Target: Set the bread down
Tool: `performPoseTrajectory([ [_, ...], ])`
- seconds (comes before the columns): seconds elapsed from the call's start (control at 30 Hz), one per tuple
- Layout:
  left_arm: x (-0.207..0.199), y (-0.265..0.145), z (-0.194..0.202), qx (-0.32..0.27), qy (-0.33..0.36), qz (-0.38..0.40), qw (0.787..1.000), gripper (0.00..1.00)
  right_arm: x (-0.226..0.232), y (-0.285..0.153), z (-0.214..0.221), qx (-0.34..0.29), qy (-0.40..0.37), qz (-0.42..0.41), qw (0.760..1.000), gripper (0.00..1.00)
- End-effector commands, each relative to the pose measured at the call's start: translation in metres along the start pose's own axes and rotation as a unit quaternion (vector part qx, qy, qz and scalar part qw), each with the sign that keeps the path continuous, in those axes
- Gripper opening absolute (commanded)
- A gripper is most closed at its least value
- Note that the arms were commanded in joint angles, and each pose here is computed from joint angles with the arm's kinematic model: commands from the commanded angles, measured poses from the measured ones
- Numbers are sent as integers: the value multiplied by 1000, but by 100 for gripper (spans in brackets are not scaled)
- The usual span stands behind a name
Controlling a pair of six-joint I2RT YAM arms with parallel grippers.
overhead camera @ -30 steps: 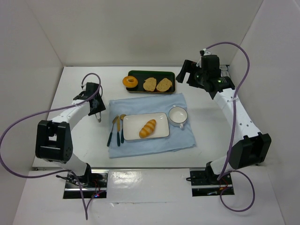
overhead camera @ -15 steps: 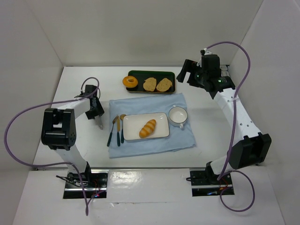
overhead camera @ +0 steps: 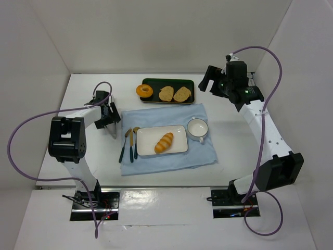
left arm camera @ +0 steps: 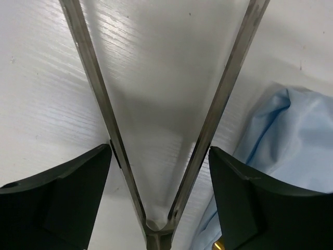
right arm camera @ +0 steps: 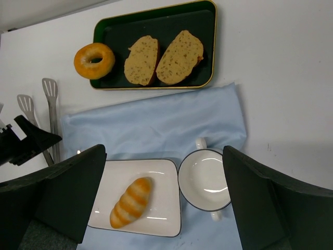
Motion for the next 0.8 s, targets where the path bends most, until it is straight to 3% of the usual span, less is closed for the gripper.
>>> performPoseTrajectory([
  [0.0,2,3,8,25,20,10,999,91,-1,-15,-5,-20,-5,-1,1000,100],
  [0.2,14,-1,20,41,25,6,999,99,-2,-15,-1,-16,-1,1,1000,100],
  [0.37,14,-26,11,-14,18,31,999,99,-5,-20,4,-19,-1,0,1000,100],
  [0.63,7,-140,-39,-199,6,116,973,99,-10,-9,8,5,6,31,1000,100],
  [0.77,4,-187,-43,-237,-1,161,958,99,-11,-7,10,6,10,31,999,100],
])
Point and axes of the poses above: each gripper's point midway between its finger pads, its own y axis out along the fingers, its own x axis along the line the jaws close on, z = x × y, the point moved 10 cm from there along -y, back along the fingers, and after that the axes turned 4 degrees about y, right-handed, at the moved point
